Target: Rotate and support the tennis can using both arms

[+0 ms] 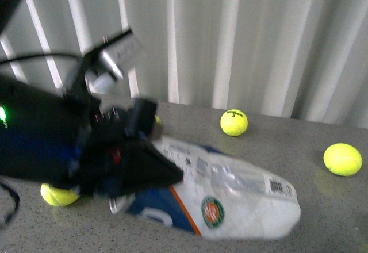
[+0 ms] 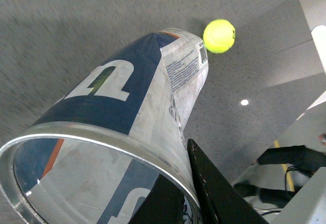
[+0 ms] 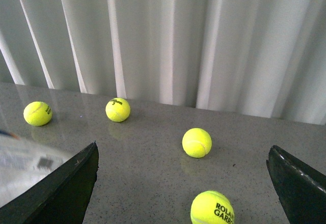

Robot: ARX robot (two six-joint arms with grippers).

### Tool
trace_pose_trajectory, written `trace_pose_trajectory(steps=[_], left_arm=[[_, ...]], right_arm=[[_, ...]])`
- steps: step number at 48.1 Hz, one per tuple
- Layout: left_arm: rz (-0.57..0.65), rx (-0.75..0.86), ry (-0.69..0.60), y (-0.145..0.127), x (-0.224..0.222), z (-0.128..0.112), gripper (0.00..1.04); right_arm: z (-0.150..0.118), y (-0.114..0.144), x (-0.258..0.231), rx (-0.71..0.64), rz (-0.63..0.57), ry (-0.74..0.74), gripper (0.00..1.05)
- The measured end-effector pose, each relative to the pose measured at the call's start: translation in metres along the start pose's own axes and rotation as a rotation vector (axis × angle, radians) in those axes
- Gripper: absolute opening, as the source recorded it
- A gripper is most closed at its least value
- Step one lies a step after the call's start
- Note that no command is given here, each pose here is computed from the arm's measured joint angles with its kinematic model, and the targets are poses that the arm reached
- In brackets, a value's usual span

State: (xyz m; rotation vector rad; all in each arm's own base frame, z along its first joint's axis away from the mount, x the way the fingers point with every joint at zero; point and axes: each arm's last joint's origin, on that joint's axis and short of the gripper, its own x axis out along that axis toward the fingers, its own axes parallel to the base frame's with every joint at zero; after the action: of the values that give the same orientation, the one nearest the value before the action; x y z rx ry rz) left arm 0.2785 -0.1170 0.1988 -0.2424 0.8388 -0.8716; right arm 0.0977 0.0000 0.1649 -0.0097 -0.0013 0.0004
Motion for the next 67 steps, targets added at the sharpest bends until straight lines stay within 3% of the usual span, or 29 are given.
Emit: trace_pose_trajectory(steps=[7, 16, 23, 29, 39, 52, 67], left_arm=[[0.094, 0.209, 0.044, -0.007, -0.021, 0.043, 0.04], [0.205, 0.506, 0.157, -0.005, -0.021, 0.076, 0.04], [0.257, 0.853, 0.258, -0.016, -0.016, 0.098, 0.04], [0.283, 1.141, 0.349, -0.031, -0.01, 0.1, 0.04], [0.188, 1.505, 0.484, -0.059, 0.008, 0.087, 0.04], [0.082, 1.751, 0.552, -0.081, 0.039, 0.061, 0.04], [0.03, 1.859, 0.653, -0.072, 0.077, 0.058, 0.04]], right_arm=[[0.0, 0.0, 0.0, 0.0, 0.0, 0.0, 0.98], [0.0, 0.0, 0.0, 0.0, 0.0, 0.0, 0.98], [0.0, 0.0, 0.0, 0.0, 0.0, 0.0, 0.98], [0.0, 0.0, 0.0, 0.0, 0.0, 0.0, 0.98], [0.0, 0.0, 0.0, 0.0, 0.0, 0.0, 0.98], [0.0, 0.0, 0.0, 0.0, 0.0, 0.0, 0.98], [0.0, 0.0, 0.0, 0.0, 0.0, 0.0, 0.98]])
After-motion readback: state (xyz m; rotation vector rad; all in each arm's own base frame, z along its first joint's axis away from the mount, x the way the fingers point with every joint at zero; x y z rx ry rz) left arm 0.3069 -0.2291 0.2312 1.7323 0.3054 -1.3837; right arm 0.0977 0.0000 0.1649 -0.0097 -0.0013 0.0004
